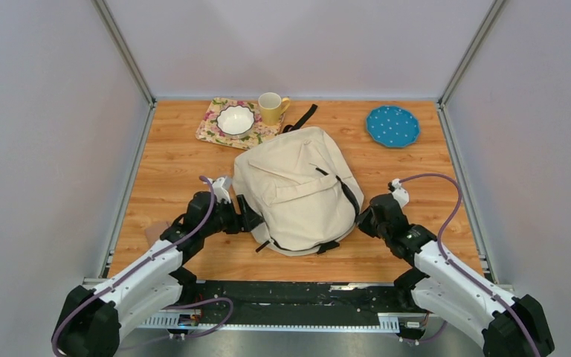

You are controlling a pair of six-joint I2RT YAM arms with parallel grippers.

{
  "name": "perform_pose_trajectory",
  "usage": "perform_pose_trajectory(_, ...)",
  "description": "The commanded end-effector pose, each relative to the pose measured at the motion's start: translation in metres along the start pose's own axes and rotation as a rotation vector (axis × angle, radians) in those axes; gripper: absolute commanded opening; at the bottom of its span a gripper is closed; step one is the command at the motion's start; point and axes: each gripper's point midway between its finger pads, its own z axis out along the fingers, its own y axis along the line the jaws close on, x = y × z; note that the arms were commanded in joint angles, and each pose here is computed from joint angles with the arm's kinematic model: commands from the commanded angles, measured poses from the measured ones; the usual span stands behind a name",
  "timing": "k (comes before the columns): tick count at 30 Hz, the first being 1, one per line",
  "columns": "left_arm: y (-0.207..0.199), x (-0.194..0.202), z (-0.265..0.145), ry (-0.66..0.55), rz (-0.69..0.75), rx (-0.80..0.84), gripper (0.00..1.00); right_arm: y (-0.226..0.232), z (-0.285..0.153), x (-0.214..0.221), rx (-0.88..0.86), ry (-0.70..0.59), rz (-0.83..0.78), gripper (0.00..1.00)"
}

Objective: Pack the student bag
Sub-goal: Adjust the student bag at the center of the board.

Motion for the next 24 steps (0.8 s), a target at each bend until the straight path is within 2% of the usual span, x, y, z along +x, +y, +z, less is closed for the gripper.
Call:
perform_pose_trajectory(1, -0.017, -0.003, 0.011, -0.002, -0.114, 0.100, 0.79, 0.017, -0.002, -0.033, -0.010, -0.065, -0.098, 0.03)
perform_pose_trajectory(11, -0.020, 0.003, 0.029, 0.024, -0.222, 0.125, 0.80, 0.037, 0.005, -0.040, -0.030, -0.024, -0.180, 0.02)
perform_pose_trajectory(20, 0.009, 0.019, 0.040, 0.097, -0.119, -0.083, 0.79, 0.053, -0.002, -0.040, -0.088, -0.005, -0.157, 0.02)
perform_pose_trajectory(24, 0.019, 0.024, 0.045, 0.129, -0.058, -0.156, 0.76, 0.058, -0.008, -0.041, -0.102, 0.006, -0.161, 0.03)
